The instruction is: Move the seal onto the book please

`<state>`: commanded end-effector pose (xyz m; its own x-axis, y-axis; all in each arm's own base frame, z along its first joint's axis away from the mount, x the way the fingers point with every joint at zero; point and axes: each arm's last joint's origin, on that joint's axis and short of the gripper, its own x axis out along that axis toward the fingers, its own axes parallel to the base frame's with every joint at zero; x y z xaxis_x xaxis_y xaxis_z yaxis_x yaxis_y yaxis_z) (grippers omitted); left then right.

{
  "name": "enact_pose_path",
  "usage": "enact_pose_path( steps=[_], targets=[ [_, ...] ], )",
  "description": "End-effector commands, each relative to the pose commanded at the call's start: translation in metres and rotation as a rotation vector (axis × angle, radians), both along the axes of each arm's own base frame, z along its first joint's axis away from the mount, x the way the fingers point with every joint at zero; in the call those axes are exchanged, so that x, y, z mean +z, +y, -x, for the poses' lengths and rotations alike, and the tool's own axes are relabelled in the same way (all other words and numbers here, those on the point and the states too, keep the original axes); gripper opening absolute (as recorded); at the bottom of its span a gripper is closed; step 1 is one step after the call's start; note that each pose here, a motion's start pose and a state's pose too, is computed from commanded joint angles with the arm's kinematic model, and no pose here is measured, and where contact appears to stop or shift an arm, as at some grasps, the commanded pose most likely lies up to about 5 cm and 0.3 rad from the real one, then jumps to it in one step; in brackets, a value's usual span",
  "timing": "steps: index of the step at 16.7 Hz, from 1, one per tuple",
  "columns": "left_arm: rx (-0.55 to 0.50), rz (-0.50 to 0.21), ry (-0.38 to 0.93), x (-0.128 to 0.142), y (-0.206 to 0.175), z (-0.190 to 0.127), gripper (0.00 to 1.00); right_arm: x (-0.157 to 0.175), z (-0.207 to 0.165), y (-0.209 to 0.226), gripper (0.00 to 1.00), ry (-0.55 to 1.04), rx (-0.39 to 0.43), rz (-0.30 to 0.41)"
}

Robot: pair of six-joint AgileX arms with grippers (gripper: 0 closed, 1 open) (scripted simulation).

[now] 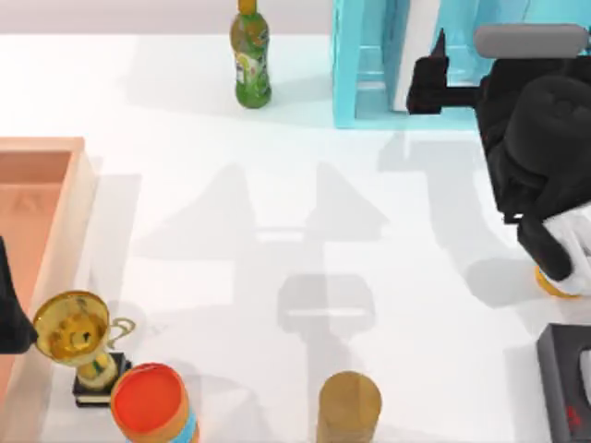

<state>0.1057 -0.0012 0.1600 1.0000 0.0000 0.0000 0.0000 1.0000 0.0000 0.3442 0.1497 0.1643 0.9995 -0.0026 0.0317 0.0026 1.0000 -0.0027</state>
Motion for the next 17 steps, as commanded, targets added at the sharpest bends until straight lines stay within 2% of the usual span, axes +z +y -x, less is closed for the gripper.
enact_pose_path(
  steps=[4, 7, 14, 17],
  targets=[
    [0.000, 0.000, 0.000, 0.000, 0.000, 0.000, 1.00, -0.064, -0.024, 0.035, 1.00, 0.022, -0.017, -0.002],
    [0.000, 0.000, 0.000, 0.000, 0.000, 0.000, 1.00, -0.092, -0.028, 0.048, 1.00, 0.027, -0.031, -0.007],
    [0.000, 0.000, 0.000, 0.000, 0.000, 0.000, 1.00, -0.099, -0.030, 0.048, 1.00, 0.031, -0.037, -0.006],
    [0.000, 0.000, 0.000, 0.000, 0.000, 0.000, 1.00, -0.100, -0.045, 0.050, 1.00, 0.029, -0.035, -0.008]
  ],
)
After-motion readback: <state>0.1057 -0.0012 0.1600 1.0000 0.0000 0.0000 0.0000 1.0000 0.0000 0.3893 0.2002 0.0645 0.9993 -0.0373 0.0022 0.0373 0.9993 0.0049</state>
